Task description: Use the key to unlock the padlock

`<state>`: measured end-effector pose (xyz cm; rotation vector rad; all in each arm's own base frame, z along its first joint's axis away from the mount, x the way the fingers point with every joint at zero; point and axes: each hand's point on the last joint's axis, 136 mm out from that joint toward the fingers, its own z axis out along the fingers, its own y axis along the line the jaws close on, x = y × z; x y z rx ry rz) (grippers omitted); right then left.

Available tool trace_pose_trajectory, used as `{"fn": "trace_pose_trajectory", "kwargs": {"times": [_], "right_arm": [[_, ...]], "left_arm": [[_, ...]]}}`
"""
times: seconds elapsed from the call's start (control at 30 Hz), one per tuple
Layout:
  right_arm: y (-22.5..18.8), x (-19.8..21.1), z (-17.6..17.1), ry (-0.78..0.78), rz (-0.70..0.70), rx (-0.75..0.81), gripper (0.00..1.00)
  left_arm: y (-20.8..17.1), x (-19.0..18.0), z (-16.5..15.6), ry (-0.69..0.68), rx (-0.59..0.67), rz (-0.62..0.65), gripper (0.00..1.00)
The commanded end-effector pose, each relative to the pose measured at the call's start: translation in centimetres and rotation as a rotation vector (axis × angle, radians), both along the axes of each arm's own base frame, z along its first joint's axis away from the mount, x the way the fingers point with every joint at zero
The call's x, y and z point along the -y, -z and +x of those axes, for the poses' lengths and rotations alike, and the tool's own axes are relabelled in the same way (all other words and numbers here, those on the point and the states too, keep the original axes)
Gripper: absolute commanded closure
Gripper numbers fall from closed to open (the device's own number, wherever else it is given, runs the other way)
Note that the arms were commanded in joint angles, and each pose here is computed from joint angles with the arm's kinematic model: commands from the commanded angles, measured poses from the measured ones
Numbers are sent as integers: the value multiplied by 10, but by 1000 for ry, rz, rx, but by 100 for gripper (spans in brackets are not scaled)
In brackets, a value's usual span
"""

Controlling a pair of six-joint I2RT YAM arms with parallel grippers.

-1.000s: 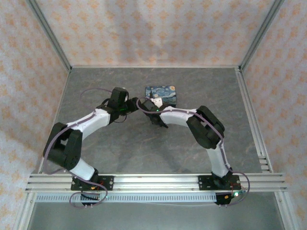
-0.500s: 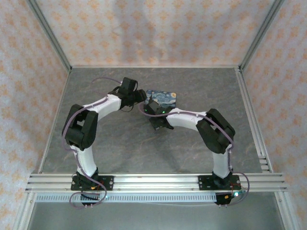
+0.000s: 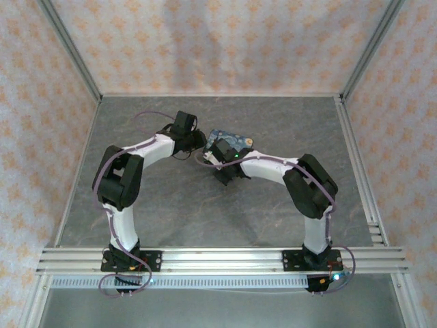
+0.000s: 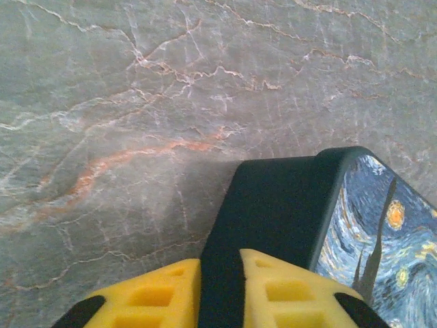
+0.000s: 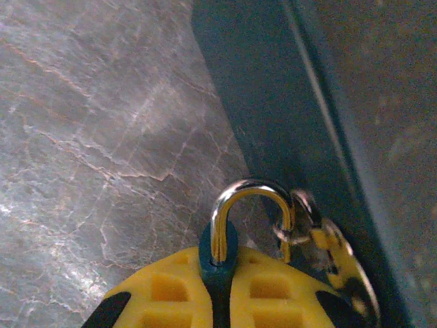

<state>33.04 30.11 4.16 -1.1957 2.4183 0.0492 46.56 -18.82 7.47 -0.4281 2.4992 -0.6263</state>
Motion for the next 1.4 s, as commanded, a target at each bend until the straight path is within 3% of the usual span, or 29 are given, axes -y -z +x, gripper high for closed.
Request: {"fn": "trace_pose_trajectory", "kwargs": {"times": [0.0, 0.2, 0.5, 0.67, 0.73, 0.87, 1.2, 1.37], "right_arm": [[-15, -28, 16, -154, 11, 51, 100], [-24, -50, 24, -208, 58, 83, 100], [-38, -38, 23, -188, 88, 102, 100], [-57, -50, 47, -43, 196, -71, 100], [-57, -57, 46, 36, 259, -208, 100], [-31, -51, 29, 50, 149, -197, 100], [5, -21, 17, 123, 56, -197, 100], [16, -17, 12, 186, 90, -201, 85]], "left_arm": [[35, 7, -18, 45, -114, -9, 81], [43, 10, -27, 52, -137, -33, 87], [50, 11, -25, 47, -143, -45, 96], [57, 14, -29, 51, -163, -63, 100], [57, 15, -31, 53, -159, -75, 100], [58, 14, -34, 51, -159, -75, 100], [60, 20, -35, 53, -161, -78, 100], [60, 20, -37, 53, -165, -73, 100]]}}
